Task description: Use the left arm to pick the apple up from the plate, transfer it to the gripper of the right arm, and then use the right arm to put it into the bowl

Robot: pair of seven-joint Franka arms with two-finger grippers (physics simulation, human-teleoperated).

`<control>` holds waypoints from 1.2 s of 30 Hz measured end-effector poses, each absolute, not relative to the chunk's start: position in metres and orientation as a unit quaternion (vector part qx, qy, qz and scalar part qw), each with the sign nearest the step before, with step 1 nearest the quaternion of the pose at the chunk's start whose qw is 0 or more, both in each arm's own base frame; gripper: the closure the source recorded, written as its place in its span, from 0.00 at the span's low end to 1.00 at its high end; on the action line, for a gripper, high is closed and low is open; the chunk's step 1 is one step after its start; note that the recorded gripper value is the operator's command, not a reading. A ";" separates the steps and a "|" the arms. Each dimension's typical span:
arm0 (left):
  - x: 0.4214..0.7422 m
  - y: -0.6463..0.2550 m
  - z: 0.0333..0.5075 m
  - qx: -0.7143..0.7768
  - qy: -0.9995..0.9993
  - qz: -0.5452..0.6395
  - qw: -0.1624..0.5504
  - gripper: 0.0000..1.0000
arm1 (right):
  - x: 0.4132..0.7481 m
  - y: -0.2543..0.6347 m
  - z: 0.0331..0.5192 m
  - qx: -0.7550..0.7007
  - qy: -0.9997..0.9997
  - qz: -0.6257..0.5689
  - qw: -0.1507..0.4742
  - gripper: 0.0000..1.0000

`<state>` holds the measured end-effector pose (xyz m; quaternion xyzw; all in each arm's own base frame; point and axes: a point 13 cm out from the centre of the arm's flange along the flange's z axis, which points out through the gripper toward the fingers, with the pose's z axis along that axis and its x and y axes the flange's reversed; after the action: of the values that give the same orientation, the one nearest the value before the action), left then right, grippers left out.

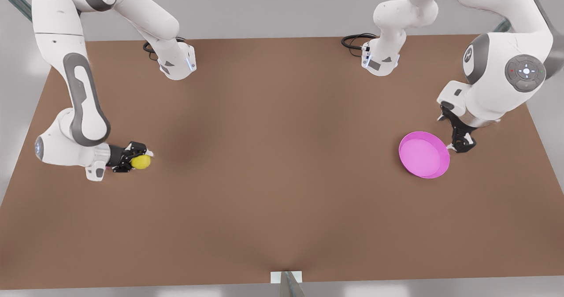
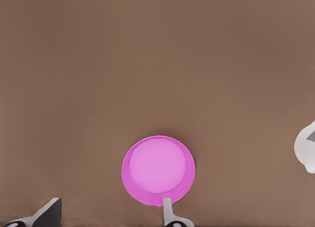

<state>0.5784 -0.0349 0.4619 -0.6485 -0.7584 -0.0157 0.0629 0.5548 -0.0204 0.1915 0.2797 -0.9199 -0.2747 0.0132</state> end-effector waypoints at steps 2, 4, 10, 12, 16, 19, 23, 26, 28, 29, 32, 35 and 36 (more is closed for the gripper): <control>0.574 -0.020 0.442 -0.578 -0.813 0.001 0.067 0.00 | 0.542 -0.062 0.187 0.281 -0.927 -0.245 0.036 0.35; 0.579 -0.006 0.428 -0.511 -0.857 0.011 0.063 0.00 | 0.529 -0.095 0.180 0.284 -0.931 -0.220 0.058 0.35; 0.589 -0.007 0.418 -0.377 -0.925 0.003 0.055 0.00 | 0.514 -0.167 0.158 0.299 -0.936 -0.161 0.094 0.35; 0.591 -0.003 0.419 -0.337 -0.940 0.000 0.053 0.00 | 0.517 -0.189 0.145 0.304 -0.937 -0.142 0.096 0.35; 0.592 0.000 0.419 -0.269 -0.962 -0.004 0.051 0.00 | 0.521 -0.231 0.119 0.319 -0.937 -0.102 0.099 0.35; 0.592 -0.001 0.419 -0.229 -0.972 -0.007 0.050 0.00 | 0.525 -0.243 0.116 0.332 -0.935 -0.079 0.097 0.35; 0.592 0.002 0.419 -0.181 -0.982 -0.009 0.049 0.00 | 0.527 -0.251 0.113 0.344 -0.932 -0.062 0.099 0.33; 0.592 0.003 0.419 -0.152 -0.987 -0.010 0.049 0.00 | 0.520 -0.252 0.110 0.348 -0.929 -0.065 0.107 0.33; 0.592 0.002 0.419 -0.136 -0.989 -0.011 0.049 0.00 | 0.514 -0.252 0.108 0.349 -0.928 -0.069 0.113 0.33; 0.592 0.002 0.419 -0.128 -0.990 -0.011 0.048 0.00 | 0.512 -0.251 0.108 0.350 -0.927 -0.071 0.116 0.33; 0.592 0.002 0.419 -0.108 -0.993 -0.012 0.048 0.00 | 0.508 -0.251 0.106 0.353 -0.925 -0.075 0.122 0.24; 0.592 0.002 0.419 -0.090 -0.995 -0.013 0.048 0.00 | 0.505 -0.250 0.105 0.355 -0.923 -0.077 0.126 0.01; 0.592 0.002 0.419 -0.085 -0.995 -0.013 0.048 0.00 | 0.504 -0.250 0.104 0.355 -0.923 -0.078 0.127 0.00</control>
<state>0.5923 0.0019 0.4194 -0.0851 -0.9951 -0.0133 0.0476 0.5041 -0.2496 0.1044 0.3552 -0.9229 -0.0777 0.1270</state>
